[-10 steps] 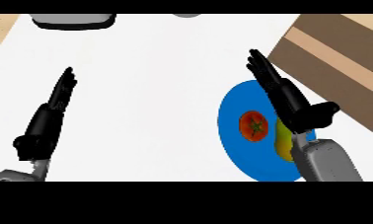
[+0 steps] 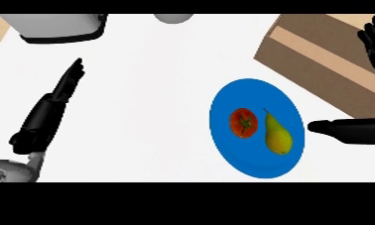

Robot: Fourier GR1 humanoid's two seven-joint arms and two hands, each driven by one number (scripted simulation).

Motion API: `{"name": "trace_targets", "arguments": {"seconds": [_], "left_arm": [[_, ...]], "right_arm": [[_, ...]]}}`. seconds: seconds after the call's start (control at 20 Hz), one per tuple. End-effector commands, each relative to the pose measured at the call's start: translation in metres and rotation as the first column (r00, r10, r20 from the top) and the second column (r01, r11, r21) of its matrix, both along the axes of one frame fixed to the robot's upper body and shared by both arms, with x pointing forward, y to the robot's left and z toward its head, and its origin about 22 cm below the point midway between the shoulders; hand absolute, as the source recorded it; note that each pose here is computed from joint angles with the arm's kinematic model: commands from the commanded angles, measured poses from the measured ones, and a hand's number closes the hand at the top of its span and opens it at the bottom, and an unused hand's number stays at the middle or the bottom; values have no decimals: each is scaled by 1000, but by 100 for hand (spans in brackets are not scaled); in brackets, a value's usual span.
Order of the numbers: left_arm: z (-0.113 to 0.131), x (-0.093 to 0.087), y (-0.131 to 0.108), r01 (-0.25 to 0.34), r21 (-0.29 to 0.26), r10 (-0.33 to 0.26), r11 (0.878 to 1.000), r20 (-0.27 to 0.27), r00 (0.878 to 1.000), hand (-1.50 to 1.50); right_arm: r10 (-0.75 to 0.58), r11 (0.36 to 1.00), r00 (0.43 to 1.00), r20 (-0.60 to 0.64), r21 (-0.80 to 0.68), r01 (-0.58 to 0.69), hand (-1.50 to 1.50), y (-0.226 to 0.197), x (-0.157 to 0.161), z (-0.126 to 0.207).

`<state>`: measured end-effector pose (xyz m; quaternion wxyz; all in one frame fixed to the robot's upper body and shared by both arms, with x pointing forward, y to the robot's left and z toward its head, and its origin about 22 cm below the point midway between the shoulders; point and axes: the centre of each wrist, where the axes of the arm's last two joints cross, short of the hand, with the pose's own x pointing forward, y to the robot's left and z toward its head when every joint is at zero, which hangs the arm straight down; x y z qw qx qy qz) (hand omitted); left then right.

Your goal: Pick the tomato from the plate and place it in the cardboard box

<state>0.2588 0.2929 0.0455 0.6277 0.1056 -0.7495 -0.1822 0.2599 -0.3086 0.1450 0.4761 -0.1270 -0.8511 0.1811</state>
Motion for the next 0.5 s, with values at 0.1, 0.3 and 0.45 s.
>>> {"name": "trace_targets", "arguments": {"seconds": [0.1, 0.3, 0.45], "left_arm": [[4, 9, -14, 110, -13, -110, 994, 4, 994, 0], [11, 12, -19, 141, -22, -141, 990, 6, 990, 0], [31, 20, -14, 138, -10, -138, 990, -2, 990, 0]], "right_arm": [[-17, 968, 984, 176, -242, 61, -150, -29, -54, -6], [30, 904, 976, 214, -422, 64, -150, -27, -70, -6], [40, 853, 984, 175, -518, 58, -150, -21, -84, -4]]}}
